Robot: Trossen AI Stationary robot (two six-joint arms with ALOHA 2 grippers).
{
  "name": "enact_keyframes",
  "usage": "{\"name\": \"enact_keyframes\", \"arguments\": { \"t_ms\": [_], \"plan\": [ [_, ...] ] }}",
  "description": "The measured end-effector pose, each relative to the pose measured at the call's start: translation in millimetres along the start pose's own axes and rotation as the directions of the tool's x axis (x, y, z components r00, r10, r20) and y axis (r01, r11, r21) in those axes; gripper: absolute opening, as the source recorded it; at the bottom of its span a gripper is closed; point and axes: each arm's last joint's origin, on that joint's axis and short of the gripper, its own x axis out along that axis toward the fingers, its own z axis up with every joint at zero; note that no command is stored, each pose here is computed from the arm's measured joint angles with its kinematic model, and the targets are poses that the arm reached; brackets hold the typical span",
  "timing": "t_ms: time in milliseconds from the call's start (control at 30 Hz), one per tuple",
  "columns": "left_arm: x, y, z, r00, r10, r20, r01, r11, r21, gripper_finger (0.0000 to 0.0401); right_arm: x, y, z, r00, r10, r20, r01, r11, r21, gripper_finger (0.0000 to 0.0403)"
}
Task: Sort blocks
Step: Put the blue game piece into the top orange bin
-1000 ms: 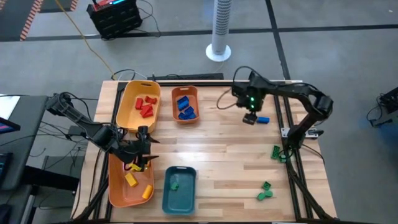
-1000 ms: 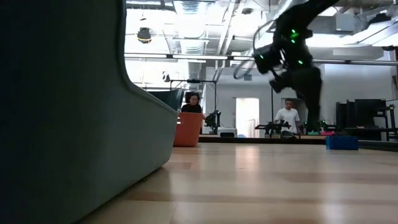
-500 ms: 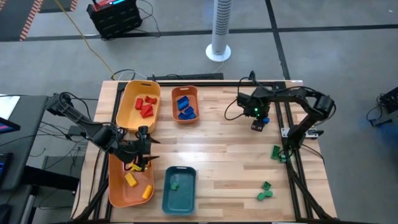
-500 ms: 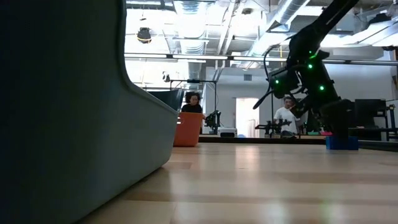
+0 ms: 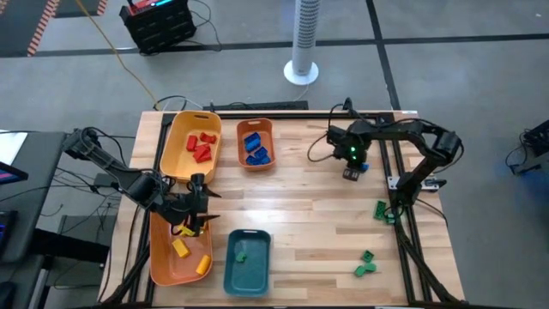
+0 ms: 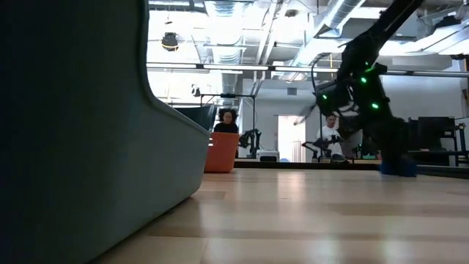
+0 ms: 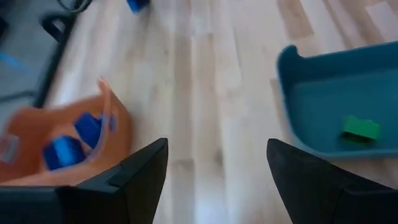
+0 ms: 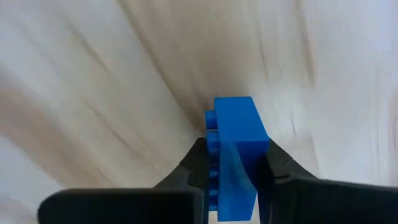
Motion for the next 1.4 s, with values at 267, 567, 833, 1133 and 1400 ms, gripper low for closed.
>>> {"name": "enact_keyframes", "arguments": {
  "t_ms": [267, 567, 833, 1133, 1400],
  "plan": [
    [5.8, 12.0, 13.6, 0.989, 0.109, 0.098, -0.119, 0.988, 0.101, 0.0267, -90.2, 40.6, 15.0, 0.856, 0.022, 0.517, 0.017, 0.997, -0.07, 0.0066],
    [33.5, 35.5, 42.5, 0.958, 0.109, 0.266, -0.134, 0.988, 0.08, 0.0267, -164.6, 118.8, 7.0, 0.334, 0.28, 0.9, 0.053, 0.948, -0.315, 0.0066],
    [60.2, 50.8, 59.2, 0.914, 0.182, 0.363, -0.163, 0.983, -0.082, 0.0267, -177.1, 172.4, 8.2, 0.096, 0.453, 0.886, 0.218, 0.859, -0.463, 0.0067],
    [67.7, 66.2, 66.0, 0.883, 0.116, 0.454, -0.042, 0.985, -0.17, 0.0267, -176.2, 192.4, 16.5, -0.008, 0.499, 0.867, 0.302, 0.827, -0.474, 0.0067],
    [72.4, 66.7, 71.3, 0.854, 0.124, 0.505, -0.047, 0.986, -0.163, 0.0267, -181.5, 212.8, 40.1, -0.017, 0.518, 0.855, 0.36, 0.801, -0.478, 0.0067]
  ]
}}
